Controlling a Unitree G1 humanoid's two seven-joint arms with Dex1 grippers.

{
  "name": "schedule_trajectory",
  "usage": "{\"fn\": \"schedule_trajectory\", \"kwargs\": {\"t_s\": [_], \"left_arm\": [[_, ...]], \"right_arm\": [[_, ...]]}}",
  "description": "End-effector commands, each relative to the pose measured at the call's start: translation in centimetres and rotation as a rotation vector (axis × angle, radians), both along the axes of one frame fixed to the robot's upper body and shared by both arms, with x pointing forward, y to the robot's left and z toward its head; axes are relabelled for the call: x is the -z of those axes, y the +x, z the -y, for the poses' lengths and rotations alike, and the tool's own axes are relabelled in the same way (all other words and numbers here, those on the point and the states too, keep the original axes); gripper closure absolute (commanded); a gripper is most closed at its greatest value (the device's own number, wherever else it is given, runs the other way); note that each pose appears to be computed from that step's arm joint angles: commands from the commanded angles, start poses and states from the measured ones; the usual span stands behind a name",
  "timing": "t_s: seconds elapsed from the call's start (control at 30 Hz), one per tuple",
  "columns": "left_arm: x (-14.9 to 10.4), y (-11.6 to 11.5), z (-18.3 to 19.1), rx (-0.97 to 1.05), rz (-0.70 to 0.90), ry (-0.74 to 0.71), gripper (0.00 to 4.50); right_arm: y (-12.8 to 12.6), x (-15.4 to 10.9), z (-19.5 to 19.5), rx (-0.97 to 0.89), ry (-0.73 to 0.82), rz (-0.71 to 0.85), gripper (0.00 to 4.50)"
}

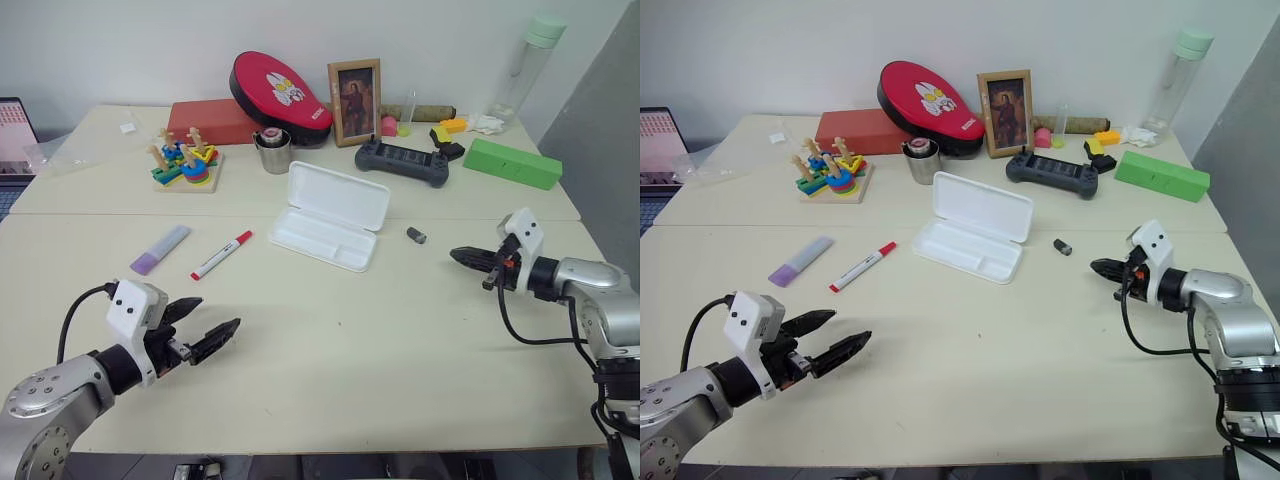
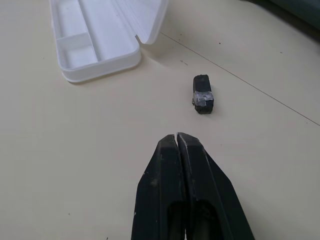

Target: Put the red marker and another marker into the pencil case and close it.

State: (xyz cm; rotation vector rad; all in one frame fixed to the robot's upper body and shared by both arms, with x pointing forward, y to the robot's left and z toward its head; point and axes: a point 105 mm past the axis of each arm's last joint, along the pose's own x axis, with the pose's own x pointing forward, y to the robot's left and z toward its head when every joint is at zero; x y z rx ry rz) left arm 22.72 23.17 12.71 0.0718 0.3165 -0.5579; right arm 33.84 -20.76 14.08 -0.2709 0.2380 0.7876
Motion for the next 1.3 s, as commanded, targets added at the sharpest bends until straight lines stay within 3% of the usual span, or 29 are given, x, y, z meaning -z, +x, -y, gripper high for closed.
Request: {"fn": "schedule_trajectory", "kwargs": {"t_s": [0.03, 1.17, 1.27, 1.3], "left_arm": [[-0.6, -0.1, 0.0, 0.029, 0.029, 0.052, 0.0], [-1.0, -0.6, 0.0, 0.107, 0.006, 0.102, 0.0], [-1.2, -0.7, 0.2, 0.134, 0.005, 0.135, 0.0], [-1.2, -0.9, 0.3, 0.15, 0.0, 0.154, 0.0]], "right_arm": [[0.2, -1.3, -0.2, -0.01, -0.002, 0.056, 4.47], [0.1, -2.1, -1.2, -0.075, -0.053, 0.084, 4.47], [0.2, -2.6, -1.7, -0.096, -0.05, 0.103, 3.97], [0.2, -2.7, -1.9, -0.108, -0.052, 0.107, 3.61]]}}
